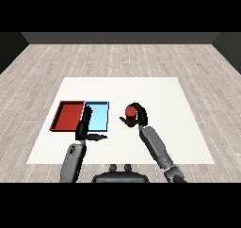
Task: Pick the red can and put it in the red box
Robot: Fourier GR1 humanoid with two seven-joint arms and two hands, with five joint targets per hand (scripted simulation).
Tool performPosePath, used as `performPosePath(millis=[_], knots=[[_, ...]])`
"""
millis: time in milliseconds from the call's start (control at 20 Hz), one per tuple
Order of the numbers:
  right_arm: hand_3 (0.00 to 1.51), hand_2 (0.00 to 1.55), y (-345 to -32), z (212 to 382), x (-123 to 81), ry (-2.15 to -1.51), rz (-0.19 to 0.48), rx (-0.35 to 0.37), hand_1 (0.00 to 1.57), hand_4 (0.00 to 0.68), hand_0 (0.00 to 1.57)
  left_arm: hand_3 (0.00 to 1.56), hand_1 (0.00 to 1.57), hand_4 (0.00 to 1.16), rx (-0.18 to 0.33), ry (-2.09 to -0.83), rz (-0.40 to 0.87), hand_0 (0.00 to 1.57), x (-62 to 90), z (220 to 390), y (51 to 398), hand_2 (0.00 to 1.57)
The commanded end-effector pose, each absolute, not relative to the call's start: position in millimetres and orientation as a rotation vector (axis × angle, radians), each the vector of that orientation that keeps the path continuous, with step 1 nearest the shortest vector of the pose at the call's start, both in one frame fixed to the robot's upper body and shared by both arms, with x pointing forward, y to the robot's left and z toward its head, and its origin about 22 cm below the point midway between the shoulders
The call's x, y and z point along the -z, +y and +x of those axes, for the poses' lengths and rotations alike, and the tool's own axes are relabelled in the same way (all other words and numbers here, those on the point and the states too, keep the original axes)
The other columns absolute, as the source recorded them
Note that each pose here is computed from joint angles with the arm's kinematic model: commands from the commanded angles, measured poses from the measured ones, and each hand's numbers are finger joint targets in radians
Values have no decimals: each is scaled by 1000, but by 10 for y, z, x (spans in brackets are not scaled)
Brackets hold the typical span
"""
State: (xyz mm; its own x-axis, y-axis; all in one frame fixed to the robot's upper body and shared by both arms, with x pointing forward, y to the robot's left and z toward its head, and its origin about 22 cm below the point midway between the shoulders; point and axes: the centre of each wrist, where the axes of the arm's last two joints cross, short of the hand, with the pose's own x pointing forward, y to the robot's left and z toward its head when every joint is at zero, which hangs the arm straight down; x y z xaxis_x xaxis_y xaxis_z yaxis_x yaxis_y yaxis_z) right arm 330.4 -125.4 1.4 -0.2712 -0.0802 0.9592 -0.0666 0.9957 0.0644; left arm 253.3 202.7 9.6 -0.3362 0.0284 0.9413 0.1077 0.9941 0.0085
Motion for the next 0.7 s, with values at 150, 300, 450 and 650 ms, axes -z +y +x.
performPosePath(millis=[150, 300, 450, 650], knots=[[1421, 1443, -1281, 3245, -124, -1882, 139, 22, 1429, 649, 1429, 0, 0, 0, 128, -1868, -215, 0, -194, 2623, 1506, 0], [1421, 1443, -1407, 3303, -250, -1880, 131, 7, 1429, 649, 1429, 0, 0, 0, 123, -1868, -217, 0, -201, 2636, 1457, 0], [1426, 1446, -1268, 3225, -312, -1901, 159, 18, 1435, 658, 1435, 0, 0, 0, 135, -1861, -229, 0, -147, 2589, 1366, 0], [1410, 1422, -1325, 3361, -283, -1924, 174, -3, 1405, 640, 1405, 0, 0, 0, 143, -1857, -276, 0, -371, 2745, 1219, 0]])
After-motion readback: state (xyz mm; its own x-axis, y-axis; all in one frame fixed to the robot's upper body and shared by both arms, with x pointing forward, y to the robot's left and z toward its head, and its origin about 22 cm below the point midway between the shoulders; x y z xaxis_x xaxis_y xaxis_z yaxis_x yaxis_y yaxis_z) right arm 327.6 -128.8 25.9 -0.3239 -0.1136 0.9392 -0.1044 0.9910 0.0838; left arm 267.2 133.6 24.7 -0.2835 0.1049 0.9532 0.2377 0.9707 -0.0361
